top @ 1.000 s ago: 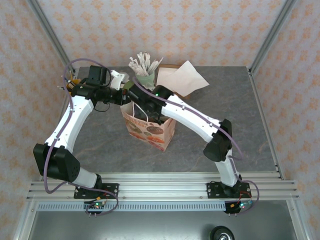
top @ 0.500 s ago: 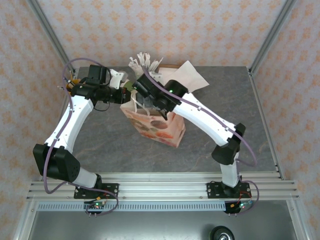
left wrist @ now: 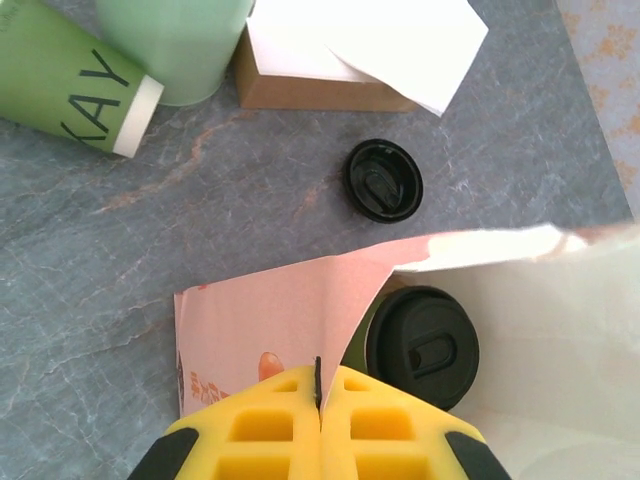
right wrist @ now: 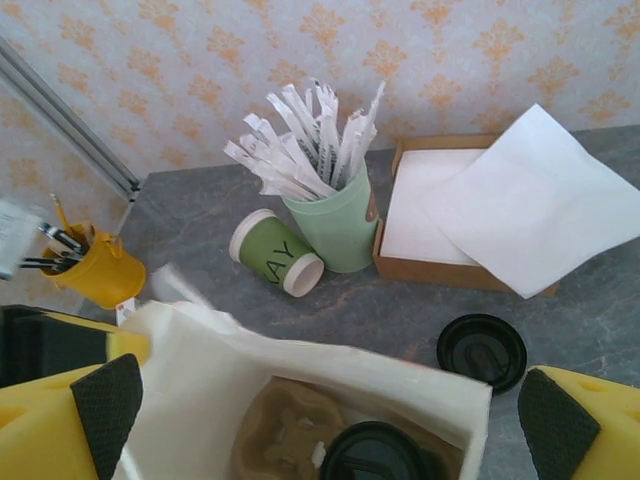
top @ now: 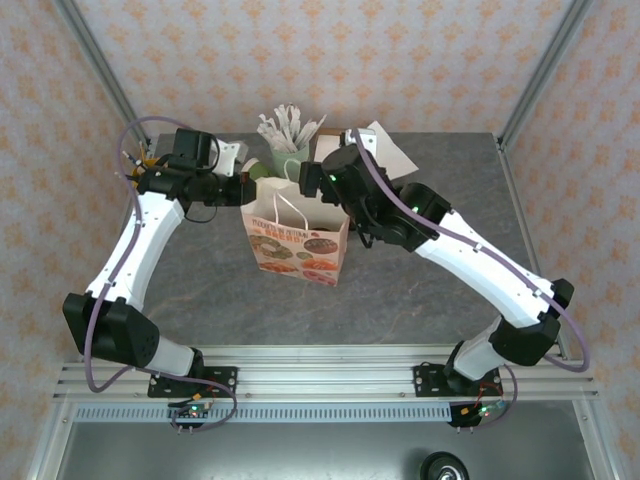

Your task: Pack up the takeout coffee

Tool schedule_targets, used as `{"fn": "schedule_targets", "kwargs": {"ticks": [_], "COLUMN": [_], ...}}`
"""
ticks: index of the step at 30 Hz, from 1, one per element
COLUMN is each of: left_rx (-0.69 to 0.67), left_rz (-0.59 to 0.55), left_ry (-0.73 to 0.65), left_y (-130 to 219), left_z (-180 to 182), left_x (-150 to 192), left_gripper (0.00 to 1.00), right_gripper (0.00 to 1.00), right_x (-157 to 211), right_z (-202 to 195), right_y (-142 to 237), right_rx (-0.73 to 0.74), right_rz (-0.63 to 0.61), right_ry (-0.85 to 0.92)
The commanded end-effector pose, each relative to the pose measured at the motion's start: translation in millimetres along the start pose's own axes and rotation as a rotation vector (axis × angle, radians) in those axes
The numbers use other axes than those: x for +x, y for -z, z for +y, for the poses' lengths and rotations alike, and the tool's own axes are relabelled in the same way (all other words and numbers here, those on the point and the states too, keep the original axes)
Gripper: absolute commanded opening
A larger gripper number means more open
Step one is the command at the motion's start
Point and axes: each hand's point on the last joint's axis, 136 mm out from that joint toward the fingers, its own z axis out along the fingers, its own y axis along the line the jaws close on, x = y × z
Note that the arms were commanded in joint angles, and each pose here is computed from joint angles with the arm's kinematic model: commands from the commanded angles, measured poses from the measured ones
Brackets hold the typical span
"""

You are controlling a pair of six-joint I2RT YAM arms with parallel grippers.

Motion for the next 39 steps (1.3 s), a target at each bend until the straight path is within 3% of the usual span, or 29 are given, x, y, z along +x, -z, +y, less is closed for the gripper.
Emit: {"fn": "schedule_targets", "kwargs": {"ticks": [1, 8, 13, 17, 26, 29, 32, 35, 39], "left_rx": [-0.036, -0.051, -0.065, -0.038, 0.015, -0.093, -0.2, -0.241, -0.195], "left_rz": [-0.045, -0.097, -0.086, -0.069, -0.171, -0.267, -0.296, -0.264, -0.246], "left_ry": [0.066, 0.2, 0.152, 0.061, -0.066, -0.023, 0.104, 0.221, 0.248], "left_y": [17.0, 10.5, 19.2, 33.6, 94.8, 110.8, 102.2, 73.0, 27.9], "left_z": [-6.8, -6.5, -9.3, -20.4, -32.1, -16.8, 8.4, 30.9, 43.8], "left_x": [-4.9, -5.0, -9.6, -11.1, -37.8, -70.1, -95.5, -109.0, -129.1], "left_gripper": [0.0, 0.0, 0.29, 0.47, 1.0, 1.0, 0.99, 0.87, 0.73], "right_gripper": [1.0, 1.0, 1.0, 1.0, 1.0, 1.0, 1.0, 1.0, 1.0], "right_x": [-23.4, -29.0, -23.6, -22.4, -23.4, -21.5, -24.2, -28.4, -30.3], "right_z": [-23.9, -87.2, -115.6, -121.6, -127.3, -129.7, -126.2, -118.6, -95.0], "right_y": [7.5, 6.7, 9.0, 7.9, -8.0, -21.7, -39.3, -57.8, -84.5], "right_rx": [-0.002, 0.085, 0.178, 0.215, 0.291, 0.294, 0.24, 0.186, 0.063], "right_rz": [-0.067, -0.157, -0.202, -0.212, -0.192, -0.126, -0.068, -0.01, 0.086], "right_ry": [-0.139, -0.32, -0.337, -0.319, -0.296, -0.301, -0.327, -0.332, -0.288]}}
